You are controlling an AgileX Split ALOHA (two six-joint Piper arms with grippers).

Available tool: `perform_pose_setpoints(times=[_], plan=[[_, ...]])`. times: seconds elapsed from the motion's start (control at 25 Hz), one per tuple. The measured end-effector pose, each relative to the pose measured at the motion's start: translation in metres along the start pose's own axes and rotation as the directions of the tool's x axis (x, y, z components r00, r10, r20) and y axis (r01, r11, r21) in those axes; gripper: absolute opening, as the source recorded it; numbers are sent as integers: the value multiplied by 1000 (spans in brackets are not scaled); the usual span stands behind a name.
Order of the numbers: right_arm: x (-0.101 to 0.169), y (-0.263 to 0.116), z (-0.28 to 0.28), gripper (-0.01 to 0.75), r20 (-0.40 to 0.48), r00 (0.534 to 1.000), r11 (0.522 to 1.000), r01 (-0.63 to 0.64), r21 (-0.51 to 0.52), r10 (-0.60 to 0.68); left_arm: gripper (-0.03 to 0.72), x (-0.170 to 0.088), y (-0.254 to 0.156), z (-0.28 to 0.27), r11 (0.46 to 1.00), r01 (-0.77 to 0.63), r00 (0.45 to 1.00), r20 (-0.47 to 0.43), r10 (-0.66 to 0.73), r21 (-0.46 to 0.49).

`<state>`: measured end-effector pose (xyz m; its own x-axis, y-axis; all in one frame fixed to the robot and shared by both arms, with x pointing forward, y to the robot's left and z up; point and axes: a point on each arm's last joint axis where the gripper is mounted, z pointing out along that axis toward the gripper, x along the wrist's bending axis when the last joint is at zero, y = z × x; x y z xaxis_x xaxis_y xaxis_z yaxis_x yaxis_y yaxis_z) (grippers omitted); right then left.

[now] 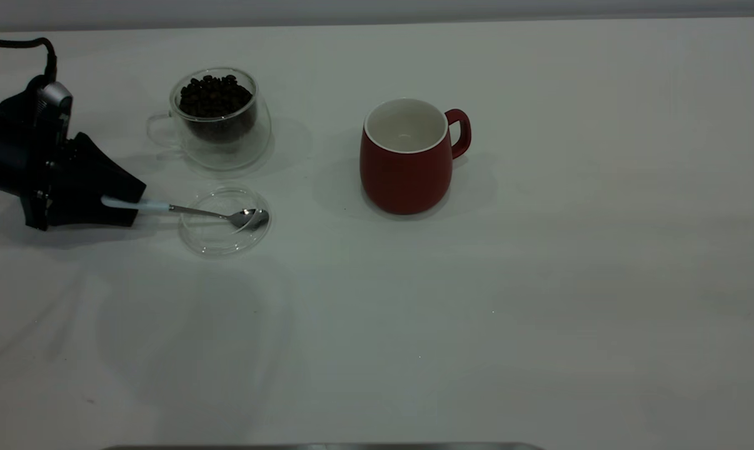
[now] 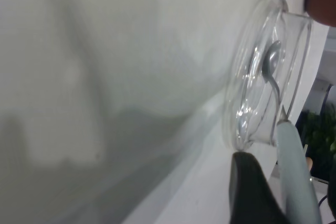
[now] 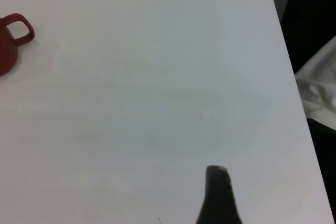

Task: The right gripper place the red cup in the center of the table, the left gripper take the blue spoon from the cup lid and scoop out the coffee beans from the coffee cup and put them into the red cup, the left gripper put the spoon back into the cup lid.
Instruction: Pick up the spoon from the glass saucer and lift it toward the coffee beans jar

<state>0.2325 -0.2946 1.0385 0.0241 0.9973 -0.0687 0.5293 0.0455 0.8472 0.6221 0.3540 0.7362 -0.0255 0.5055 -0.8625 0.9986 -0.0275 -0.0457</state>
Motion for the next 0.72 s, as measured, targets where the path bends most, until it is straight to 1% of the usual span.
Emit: perform_pose_setpoints(times=[0.44,0.6,0.72], plan=[[0,0,0,591,0,1000,1000,0,0,0,418,-1,1,0,1000,7,1000,7,-6,-11],[0,0,0,591,0,1000,1000,0,0,0,371,-2,3,0,999,14,1000,20,-14,-33],[0,0,0,591,0,1000,1000,0,0,0,307,-2,3,0,999,15,1000,21,-14,-35]])
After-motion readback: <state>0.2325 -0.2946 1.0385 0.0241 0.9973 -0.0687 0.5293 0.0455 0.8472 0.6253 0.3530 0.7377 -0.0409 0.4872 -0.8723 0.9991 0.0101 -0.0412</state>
